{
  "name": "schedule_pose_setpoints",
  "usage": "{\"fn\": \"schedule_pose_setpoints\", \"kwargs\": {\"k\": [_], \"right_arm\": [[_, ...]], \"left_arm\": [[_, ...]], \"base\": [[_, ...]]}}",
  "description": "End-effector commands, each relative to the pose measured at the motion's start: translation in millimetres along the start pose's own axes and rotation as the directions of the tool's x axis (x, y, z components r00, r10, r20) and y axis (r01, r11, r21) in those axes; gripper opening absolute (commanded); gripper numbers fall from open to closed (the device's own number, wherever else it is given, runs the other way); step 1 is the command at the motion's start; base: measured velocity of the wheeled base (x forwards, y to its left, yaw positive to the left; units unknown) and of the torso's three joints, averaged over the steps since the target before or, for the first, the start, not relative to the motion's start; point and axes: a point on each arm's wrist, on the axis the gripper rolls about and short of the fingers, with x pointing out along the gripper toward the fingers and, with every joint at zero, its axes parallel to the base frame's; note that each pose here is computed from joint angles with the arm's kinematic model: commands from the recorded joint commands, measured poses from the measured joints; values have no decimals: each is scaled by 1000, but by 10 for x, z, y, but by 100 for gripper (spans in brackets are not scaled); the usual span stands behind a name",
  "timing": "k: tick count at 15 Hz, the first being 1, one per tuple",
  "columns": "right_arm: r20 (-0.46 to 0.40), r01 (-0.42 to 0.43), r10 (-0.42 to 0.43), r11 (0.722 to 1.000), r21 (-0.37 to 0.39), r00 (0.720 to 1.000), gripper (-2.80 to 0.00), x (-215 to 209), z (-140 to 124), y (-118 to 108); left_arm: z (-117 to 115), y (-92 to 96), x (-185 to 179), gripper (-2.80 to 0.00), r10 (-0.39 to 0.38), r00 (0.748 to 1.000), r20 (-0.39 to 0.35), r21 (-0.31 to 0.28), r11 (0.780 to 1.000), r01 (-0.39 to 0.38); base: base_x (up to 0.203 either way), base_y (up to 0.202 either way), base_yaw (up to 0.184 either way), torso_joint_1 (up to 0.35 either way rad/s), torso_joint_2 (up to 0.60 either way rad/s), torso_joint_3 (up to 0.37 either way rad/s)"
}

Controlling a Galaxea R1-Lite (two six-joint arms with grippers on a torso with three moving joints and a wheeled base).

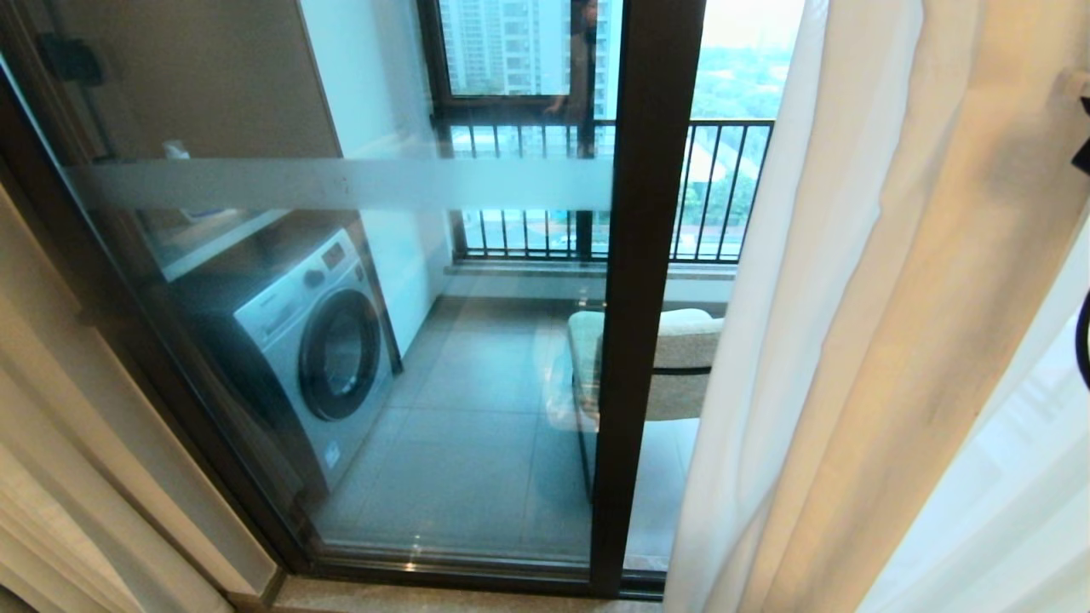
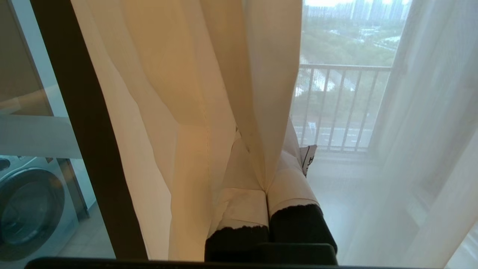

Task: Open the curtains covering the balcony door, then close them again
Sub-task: Pull the inner curtains open on both sides

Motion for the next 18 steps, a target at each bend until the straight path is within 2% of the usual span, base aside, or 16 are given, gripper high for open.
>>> {"fn": "schedule_pose_setpoints", "kwargs": {"k": [1,12,18], "right_arm": [[-11,0,0,1000,-2,1000,-280,30,-40,2],[-22,0,0,1000,-2,1000,-280,47,-74,3],[-3,-1,1,1000,2,1000,-280,36,-92,3]], "left_arm": [[1,0,1,-280,1,1000,-1,-1,1000,-1],[0,0,0,-280,-1,1000,1,1,1000,1],[0,0,0,-280,-1,1000,1,1,1000,1]], "base": [[0,0,0,0,0,0],[0,0,0,0,0,0],[1,-152,6,2,2,2]]}}
